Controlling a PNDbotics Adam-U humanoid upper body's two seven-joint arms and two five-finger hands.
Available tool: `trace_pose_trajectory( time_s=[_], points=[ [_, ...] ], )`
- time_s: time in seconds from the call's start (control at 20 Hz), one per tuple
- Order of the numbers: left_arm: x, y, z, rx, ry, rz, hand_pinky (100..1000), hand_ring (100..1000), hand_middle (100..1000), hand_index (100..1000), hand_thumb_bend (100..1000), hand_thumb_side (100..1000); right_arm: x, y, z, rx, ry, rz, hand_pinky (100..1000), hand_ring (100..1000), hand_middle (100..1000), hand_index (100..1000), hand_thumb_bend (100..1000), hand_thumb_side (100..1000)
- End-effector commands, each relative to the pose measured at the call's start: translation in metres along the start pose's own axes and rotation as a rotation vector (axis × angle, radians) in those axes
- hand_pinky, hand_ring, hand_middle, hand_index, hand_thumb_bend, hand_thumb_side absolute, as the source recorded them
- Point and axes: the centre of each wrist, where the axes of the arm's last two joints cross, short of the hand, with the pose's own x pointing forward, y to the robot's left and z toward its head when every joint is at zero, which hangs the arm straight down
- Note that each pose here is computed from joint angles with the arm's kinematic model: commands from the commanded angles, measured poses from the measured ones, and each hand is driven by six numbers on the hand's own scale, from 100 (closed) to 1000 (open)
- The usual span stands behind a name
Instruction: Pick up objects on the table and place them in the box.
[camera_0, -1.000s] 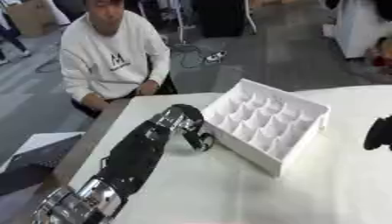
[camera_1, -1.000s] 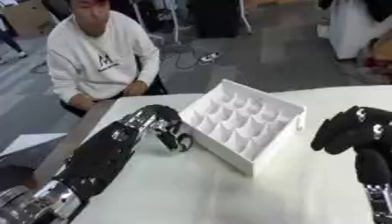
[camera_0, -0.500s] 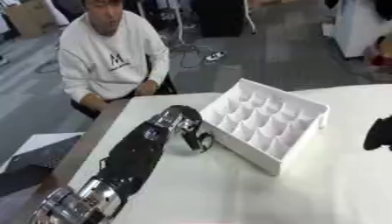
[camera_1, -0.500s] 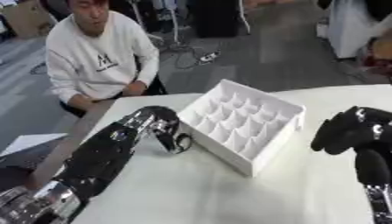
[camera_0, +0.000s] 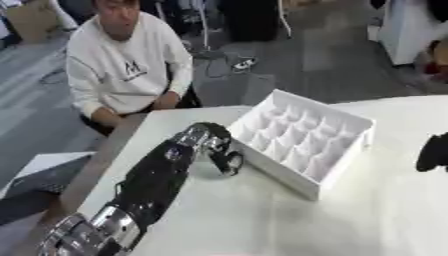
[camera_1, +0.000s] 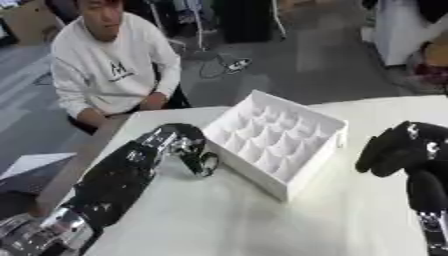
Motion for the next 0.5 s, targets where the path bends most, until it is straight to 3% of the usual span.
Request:
trace_pose_trajectory(
  time_s=[0.05, 0.15, 0.5],
  points=[
    [-0.0091, 0.0102, 0.0044, 0.017, 0.011, 0.023, 100, 196, 368, 471, 364, 656, 0.0047, -0.0017, -0.0063, 0.022, -0.041, 0.019, 386, 467, 495, 574, 100, 641],
    [-0.0088, 0.0096, 0.0042, 0.018, 0.010, 0.030, 100, 189, 361, 434, 325, 671, 0.0047, -0.0018, -0.0063, 0.023, -0.042, 0.019, 386, 467, 496, 574, 100, 642],
    [-0.0089, 0.0060, 0.0033, 0.013, 0.008, 0.037, 100, 181, 353, 429, 343, 643, 0.0048, -0.0024, -0.0067, 0.027, -0.043, 0.021, 385, 467, 496, 575, 100, 644]
  ],
)
